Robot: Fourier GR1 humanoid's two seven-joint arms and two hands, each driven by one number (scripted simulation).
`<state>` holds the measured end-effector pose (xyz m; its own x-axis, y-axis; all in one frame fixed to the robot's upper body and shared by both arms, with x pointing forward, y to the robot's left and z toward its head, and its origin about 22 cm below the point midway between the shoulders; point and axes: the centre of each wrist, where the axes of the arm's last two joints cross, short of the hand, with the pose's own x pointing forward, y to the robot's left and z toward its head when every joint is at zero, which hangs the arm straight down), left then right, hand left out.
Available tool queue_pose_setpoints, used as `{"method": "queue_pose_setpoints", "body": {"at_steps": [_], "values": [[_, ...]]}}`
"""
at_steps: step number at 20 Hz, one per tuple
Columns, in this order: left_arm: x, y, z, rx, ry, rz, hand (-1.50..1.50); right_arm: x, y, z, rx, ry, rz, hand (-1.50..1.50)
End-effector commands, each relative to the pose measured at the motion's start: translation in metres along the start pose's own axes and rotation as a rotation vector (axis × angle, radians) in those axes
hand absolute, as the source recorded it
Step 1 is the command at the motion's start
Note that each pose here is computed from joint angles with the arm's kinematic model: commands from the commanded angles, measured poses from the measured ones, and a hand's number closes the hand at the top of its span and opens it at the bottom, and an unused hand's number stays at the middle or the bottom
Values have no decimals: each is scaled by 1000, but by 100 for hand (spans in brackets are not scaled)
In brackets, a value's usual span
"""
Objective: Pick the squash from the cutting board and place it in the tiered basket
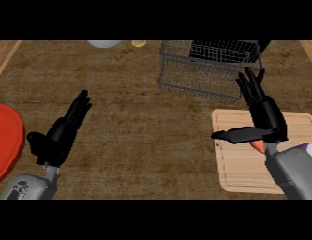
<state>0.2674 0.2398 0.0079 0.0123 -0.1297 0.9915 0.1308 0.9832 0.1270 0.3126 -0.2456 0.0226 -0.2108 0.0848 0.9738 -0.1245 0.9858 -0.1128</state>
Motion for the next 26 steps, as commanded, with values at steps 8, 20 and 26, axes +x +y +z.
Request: {"method": "queue_pose_setpoints", "body": {"at_steps": [8,20,26], "values": [[-28,-13,16,-48,21,29,0,59,-59,-21,101,45,479,-150],[-33,4,13,-39,10,32,0,140,-58,-5,526,462,1244,-150],[-21,1,-9,-42,8,21,0,171,-27,11,508,523,1260,-150]]}}
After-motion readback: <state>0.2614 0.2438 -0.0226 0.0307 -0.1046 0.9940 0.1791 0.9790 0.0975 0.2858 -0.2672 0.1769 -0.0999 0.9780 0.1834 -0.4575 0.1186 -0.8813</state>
